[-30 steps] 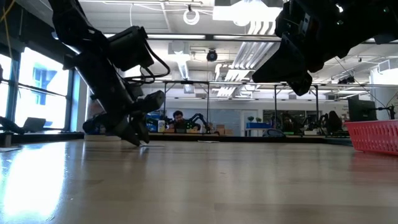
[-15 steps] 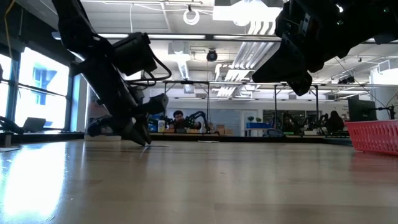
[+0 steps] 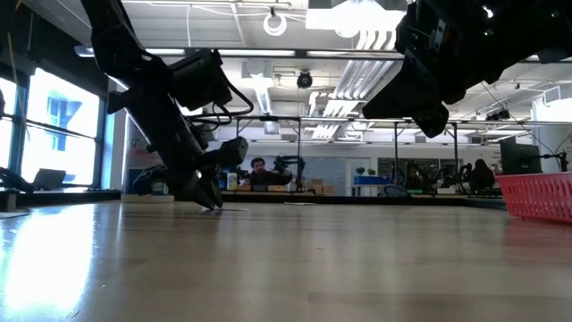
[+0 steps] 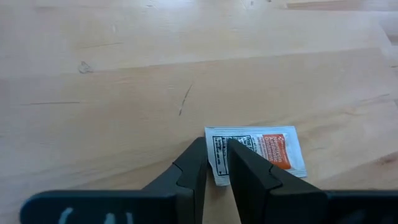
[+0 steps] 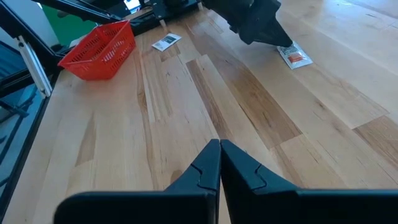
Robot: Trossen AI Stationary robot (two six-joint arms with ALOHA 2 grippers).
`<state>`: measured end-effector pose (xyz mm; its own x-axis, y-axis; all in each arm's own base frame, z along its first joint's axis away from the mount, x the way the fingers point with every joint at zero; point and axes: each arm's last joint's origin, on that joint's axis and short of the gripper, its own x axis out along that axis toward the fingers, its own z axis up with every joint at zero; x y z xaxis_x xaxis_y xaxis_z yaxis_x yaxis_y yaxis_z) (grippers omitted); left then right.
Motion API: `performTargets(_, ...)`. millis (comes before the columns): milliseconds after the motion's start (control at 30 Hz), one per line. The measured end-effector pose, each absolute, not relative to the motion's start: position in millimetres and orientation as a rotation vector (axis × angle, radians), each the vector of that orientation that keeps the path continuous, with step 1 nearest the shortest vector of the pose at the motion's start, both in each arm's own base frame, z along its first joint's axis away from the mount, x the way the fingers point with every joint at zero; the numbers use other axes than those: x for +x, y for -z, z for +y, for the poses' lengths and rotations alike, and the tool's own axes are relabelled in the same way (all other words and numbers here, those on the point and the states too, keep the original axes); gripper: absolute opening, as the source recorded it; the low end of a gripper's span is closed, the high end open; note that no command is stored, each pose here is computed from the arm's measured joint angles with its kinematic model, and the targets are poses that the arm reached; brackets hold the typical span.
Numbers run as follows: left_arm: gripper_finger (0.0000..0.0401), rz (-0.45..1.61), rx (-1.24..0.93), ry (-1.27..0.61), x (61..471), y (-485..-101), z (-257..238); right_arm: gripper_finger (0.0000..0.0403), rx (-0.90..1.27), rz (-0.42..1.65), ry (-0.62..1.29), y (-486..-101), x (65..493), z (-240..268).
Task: Pick & Place First Aid Supplies
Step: Put the ointment pack into the left red bin
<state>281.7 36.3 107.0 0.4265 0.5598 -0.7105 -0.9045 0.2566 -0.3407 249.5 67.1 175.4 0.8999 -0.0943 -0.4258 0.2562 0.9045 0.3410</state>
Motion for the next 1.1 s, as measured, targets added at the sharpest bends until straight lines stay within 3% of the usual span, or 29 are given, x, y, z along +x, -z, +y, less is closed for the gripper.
performTargets(967,0.0062,0.502,-0.805,-1.032,281.3,-104.4,8.9,0.0007,0.403,0.415,0.187,-175.4,249.4,67.1)
performTargets(1100,0.0046,0.509,-0.789,-1.052,281.6,-97.9,9.3,0.0009,0.403,0.415,0.187,-175.4,249.4,67.0)
